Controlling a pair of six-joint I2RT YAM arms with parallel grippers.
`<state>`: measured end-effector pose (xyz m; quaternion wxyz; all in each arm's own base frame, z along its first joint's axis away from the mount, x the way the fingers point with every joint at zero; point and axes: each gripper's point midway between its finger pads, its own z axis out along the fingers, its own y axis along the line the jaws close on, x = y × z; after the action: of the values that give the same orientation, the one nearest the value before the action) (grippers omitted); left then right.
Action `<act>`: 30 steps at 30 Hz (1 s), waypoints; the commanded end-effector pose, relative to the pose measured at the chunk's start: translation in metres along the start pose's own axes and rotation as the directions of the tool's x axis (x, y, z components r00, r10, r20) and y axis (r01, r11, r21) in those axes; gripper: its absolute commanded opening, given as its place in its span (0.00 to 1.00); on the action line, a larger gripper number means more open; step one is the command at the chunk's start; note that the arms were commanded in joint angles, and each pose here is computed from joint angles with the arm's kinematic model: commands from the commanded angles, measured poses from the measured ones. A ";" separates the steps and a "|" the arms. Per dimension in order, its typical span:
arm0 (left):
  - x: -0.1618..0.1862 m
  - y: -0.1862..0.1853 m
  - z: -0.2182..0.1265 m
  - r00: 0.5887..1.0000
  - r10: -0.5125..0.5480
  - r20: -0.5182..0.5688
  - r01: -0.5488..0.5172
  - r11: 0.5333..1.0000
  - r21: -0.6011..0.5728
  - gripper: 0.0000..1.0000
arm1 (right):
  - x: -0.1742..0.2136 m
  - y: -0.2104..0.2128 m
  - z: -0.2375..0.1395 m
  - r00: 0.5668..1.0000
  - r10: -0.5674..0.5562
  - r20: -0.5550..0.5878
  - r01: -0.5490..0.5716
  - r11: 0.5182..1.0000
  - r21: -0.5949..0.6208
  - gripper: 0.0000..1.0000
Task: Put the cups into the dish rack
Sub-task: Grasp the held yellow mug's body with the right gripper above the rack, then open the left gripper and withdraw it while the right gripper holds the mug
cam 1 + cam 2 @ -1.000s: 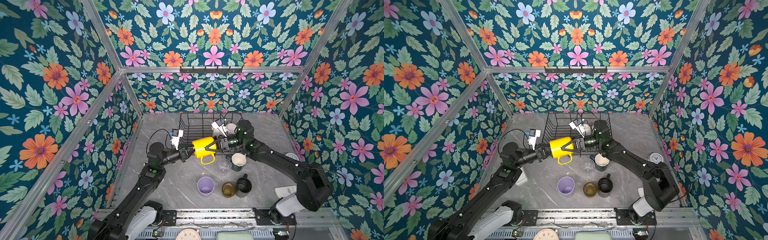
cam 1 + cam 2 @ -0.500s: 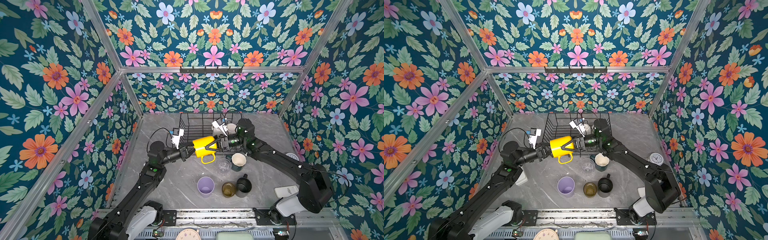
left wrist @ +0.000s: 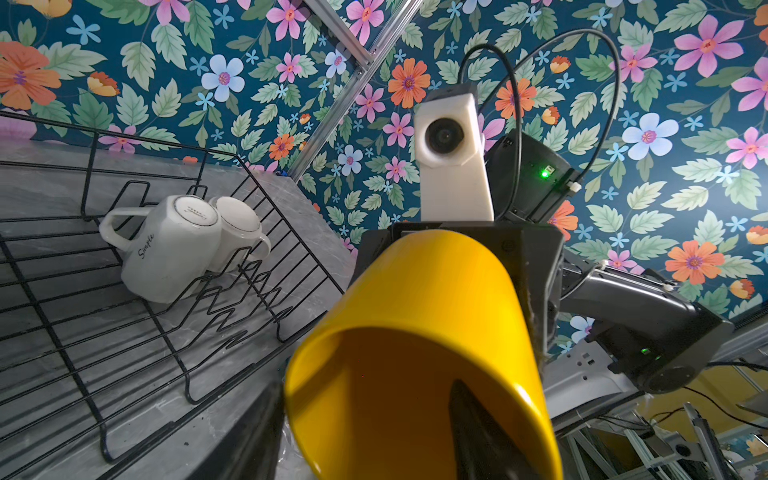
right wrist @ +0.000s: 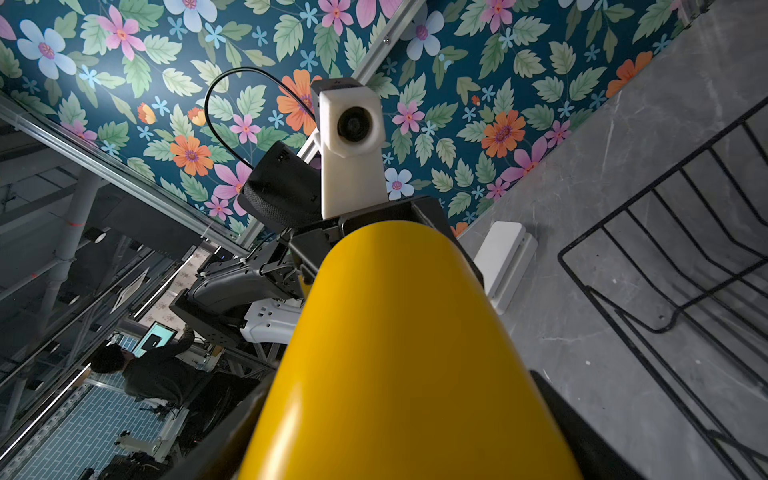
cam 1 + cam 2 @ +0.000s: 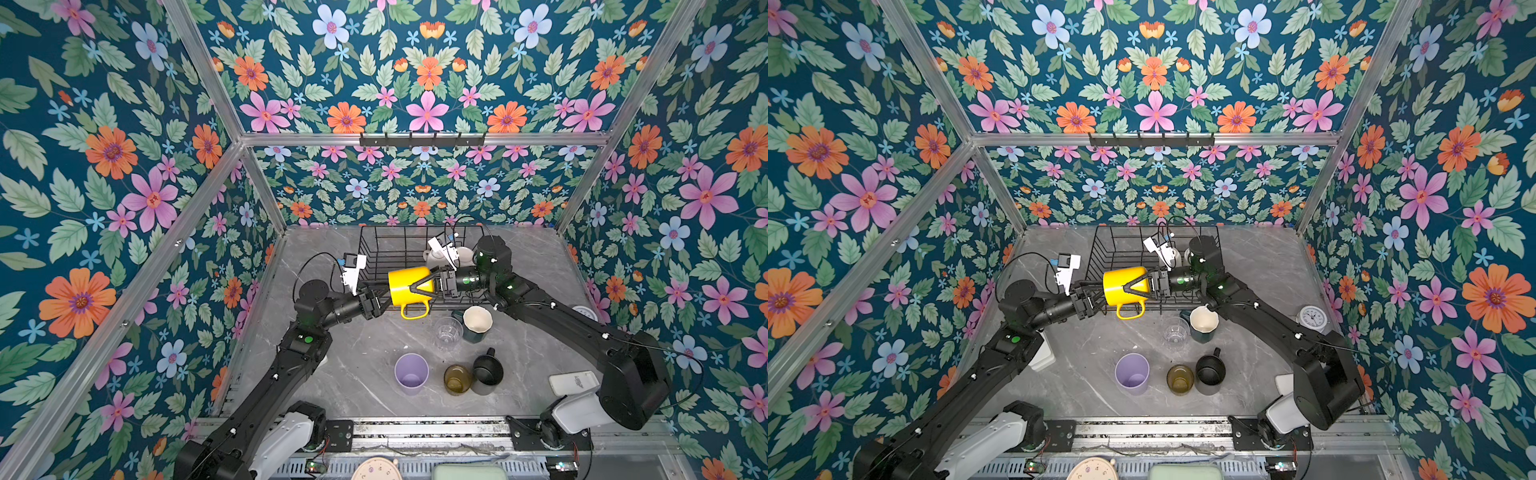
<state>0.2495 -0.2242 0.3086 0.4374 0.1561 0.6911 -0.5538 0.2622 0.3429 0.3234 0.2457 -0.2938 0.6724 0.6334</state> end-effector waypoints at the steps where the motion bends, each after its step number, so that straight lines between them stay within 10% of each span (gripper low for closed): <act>1: -0.003 0.001 -0.003 0.999 0.045 0.015 -0.045 0.999 -0.027 0.77 | -0.012 0.008 -0.008 0.998 -0.055 0.040 0.055 0.998 0.000 0.00; 13: -0.017 0.016 -0.016 0.989 0.109 0.100 -0.090 0.980 -0.176 0.94 | -0.002 -0.002 -0.078 0.992 -0.123 0.024 0.109 0.941 0.320 0.00; 30: -0.045 0.047 -0.046 0.939 0.174 0.296 -0.042 0.914 -0.404 0.99 | -0.006 -0.071 -0.164 0.983 -0.052 -0.178 0.179 0.527 0.831 0.00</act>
<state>0.2841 -0.1630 0.3020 0.5710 0.0256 0.7130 -0.4062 0.3141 0.1959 0.2970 0.3488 -0.2173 0.8738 0.2600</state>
